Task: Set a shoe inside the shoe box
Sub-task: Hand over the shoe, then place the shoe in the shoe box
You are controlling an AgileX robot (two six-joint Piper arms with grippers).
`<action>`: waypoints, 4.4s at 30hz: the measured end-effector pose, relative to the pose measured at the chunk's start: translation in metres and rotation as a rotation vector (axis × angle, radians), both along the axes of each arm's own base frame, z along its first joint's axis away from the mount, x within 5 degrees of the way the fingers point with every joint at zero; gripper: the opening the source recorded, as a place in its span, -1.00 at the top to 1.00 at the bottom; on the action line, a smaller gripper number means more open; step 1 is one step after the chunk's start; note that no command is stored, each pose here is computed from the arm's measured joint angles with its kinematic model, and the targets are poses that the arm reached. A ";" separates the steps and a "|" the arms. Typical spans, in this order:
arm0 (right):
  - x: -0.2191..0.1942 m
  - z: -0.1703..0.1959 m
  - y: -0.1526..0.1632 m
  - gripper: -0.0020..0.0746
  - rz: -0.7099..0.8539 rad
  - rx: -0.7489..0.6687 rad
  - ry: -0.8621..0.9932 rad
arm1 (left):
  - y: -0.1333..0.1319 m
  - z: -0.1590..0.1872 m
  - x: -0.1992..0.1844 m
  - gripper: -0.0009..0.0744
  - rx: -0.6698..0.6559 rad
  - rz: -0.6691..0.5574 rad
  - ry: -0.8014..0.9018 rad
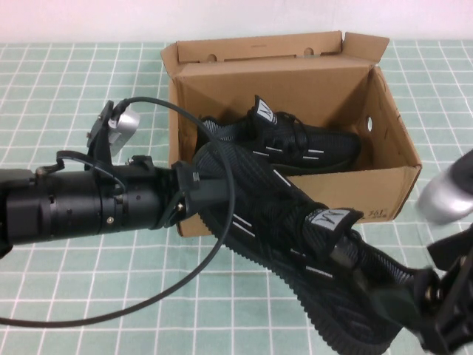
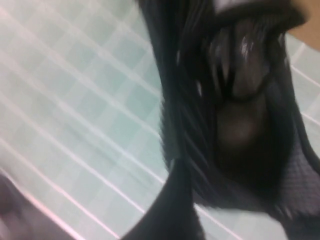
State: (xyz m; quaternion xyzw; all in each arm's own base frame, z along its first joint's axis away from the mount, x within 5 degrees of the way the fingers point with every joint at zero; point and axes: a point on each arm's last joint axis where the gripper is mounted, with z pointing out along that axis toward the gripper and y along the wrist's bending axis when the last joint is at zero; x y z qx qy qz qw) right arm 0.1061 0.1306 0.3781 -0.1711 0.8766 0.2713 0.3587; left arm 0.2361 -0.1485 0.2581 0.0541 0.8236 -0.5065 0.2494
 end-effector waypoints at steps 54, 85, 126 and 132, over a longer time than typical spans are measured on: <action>0.048 -0.056 0.071 -0.06 -0.212 0.770 0.255 | -0.003 0.005 -0.003 0.62 -0.033 -0.068 -0.068; 0.026 -0.029 0.029 0.97 -0.030 0.370 -0.251 | 0.052 0.013 0.004 -0.80 -0.180 -0.046 0.102; 0.169 0.029 0.028 0.97 0.304 0.046 -0.277 | 0.107 0.089 -0.147 0.97 0.527 0.264 -0.370; 0.202 0.008 0.039 0.97 0.411 0.162 -0.203 | 0.112 0.085 -0.160 0.97 0.596 0.279 -0.316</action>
